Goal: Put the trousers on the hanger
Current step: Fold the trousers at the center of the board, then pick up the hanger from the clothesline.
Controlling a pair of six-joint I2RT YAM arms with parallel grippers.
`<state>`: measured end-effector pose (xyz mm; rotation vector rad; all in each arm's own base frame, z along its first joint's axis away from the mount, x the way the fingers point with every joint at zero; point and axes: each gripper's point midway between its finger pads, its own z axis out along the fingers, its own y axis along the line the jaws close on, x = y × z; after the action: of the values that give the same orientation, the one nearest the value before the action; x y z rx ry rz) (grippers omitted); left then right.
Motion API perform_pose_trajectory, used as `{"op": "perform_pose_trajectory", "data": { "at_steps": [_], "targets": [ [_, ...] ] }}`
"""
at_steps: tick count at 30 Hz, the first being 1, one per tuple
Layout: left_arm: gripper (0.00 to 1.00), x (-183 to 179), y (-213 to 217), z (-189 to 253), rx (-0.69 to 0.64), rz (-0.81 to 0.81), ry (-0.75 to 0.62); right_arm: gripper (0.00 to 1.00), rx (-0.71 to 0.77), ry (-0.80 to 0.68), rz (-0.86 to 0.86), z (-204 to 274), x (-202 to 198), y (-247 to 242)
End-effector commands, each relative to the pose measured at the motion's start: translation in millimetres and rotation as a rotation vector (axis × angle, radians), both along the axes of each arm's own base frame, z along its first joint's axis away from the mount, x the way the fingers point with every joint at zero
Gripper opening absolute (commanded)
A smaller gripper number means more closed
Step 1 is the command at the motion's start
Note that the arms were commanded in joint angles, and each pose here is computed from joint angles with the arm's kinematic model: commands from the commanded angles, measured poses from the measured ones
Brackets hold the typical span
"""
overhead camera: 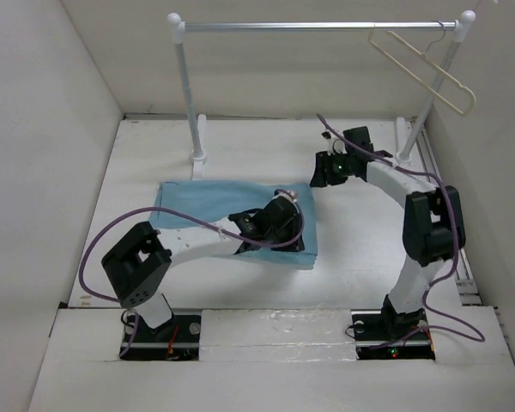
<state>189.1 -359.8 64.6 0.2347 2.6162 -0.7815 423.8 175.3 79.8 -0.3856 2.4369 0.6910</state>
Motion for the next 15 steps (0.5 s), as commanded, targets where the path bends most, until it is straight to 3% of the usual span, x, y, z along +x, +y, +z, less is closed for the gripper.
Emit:
{"op": "perform_pose_trajectory", "data": {
  "at_steps": [1, 3, 5, 6, 10, 12, 13, 14, 15],
  "targets": [
    [0.34, 33.6, -16.8, 103.1, -0.13, 0.031, -0.227, 0.5, -0.052, -0.162, 0.086, 71.5, -19.3, 2.2],
    [0.26, 41.0, -17.0, 132.8, -0.159, 0.045, -0.285, 0.46, -0.061, -0.217, 0.114, 108.5, -41.5, 3.4],
    [0.13, 54.4, -9.4, 149.0, -0.17, 0.072, -0.339, 0.18, -0.05, -0.294, 0.145, 144.3, -53.8, 8.5],
    [0.0, 58.4, -4.7, 159.7, -0.186, 0.082, -0.363, 0.0, -0.019, -0.427, 0.143, 195.7, -59.3, 7.7],
    [0.0, 71.6, 2.1, 177.6, -0.196, 0.076, -0.429, 0.0, -0.061, -0.786, -0.003, 326.7, -58.9, -35.7],
    [0.0, 73.2, 0.4, 180.8, -0.178, 0.052, -0.444, 0.0, -0.145, -0.821, -0.125, 352.0, -45.9, -89.1],
    [0.0, 70.0, -1.9, 180.8, -0.183, 0.027, -0.438, 0.01, -0.193, -0.881, -0.15, 387.2, -28.7, -122.5],
    [0.0, 69.9, -2.0, 180.8, -0.184, 0.026, -0.438, 0.01, -0.215, -0.877, -0.197, 387.5, -26.4, -142.8],
    [0.0, 65.4, 0.1, 181.0, -0.195, 0.016, -0.436, 0.4, -0.275, -0.847, -0.265, 394.0, -21.0, -178.4]
  ]
}}
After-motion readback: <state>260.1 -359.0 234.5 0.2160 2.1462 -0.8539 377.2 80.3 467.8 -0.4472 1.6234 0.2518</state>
